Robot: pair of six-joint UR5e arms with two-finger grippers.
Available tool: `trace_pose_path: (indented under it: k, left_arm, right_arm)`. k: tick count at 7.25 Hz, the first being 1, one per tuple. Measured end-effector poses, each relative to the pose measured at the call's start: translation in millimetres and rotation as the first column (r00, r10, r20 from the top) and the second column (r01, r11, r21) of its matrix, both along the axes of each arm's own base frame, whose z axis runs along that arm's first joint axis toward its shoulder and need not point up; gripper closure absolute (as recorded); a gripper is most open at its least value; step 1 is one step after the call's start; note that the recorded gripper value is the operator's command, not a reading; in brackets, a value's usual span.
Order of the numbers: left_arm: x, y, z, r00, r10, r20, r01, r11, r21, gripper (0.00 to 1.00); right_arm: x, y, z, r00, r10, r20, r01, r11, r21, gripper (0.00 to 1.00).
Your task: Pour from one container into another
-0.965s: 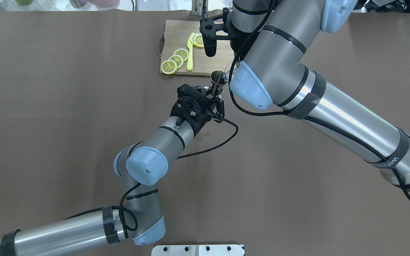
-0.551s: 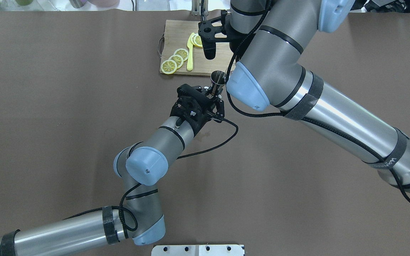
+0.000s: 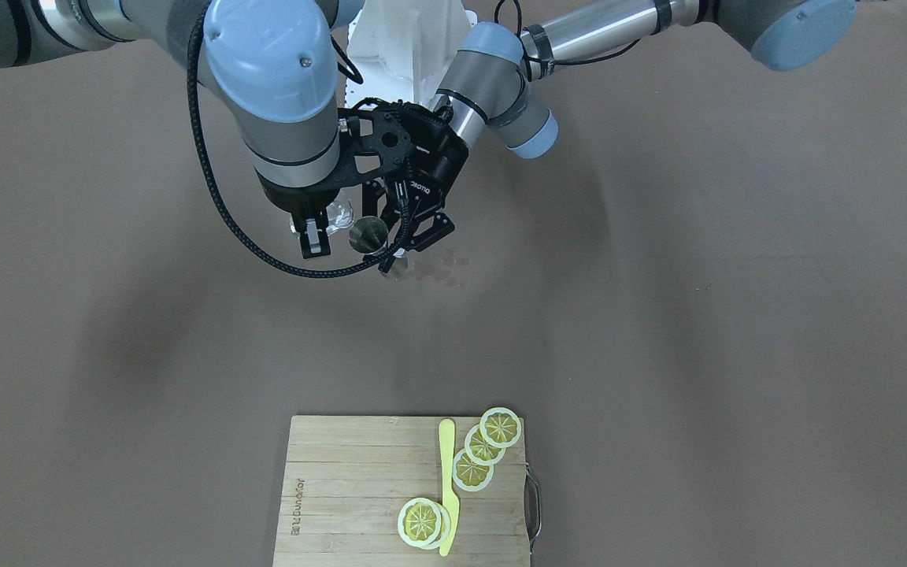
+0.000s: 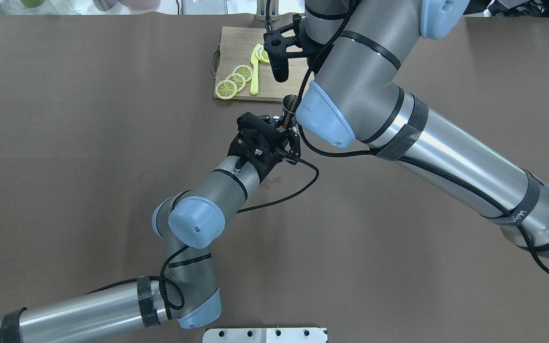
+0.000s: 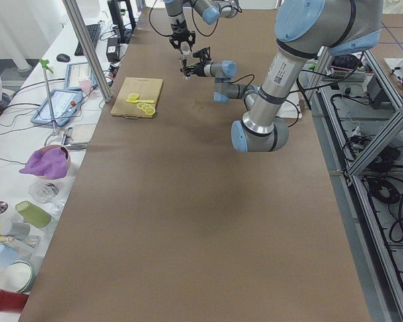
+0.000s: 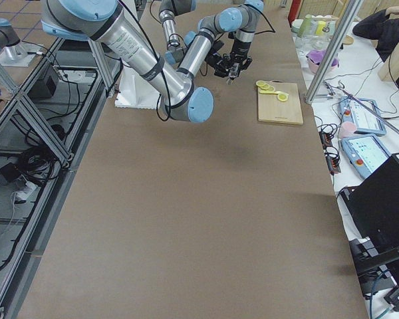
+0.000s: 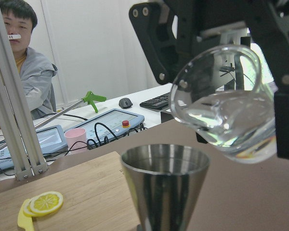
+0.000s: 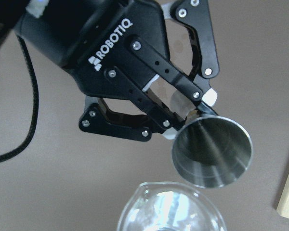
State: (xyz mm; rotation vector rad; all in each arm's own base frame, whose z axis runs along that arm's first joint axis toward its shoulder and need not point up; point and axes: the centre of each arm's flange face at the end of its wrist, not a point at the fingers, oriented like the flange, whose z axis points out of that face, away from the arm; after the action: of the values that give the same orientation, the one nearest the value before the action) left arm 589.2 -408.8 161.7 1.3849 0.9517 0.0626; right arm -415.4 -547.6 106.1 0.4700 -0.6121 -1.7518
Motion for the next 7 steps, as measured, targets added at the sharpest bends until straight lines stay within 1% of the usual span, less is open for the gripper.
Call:
trace_pose_path:
  k: [3,7]
  left_arm:
    - [-1,0,2,1.000,-0.001,-0.005,0.001,1.000,0.002,1.00]
    - [-1,0,3,1.000,-0.002,-0.010,0.002,1.000,0.003,1.00]
  right_arm:
    - [-7,3,-2,1.000,-0.016,-0.025,0.016,1.000,0.001,1.00]
    - [-16,-1,-7,0.998,-0.030,-0.058,0.030,1.000,0.003,1.00]
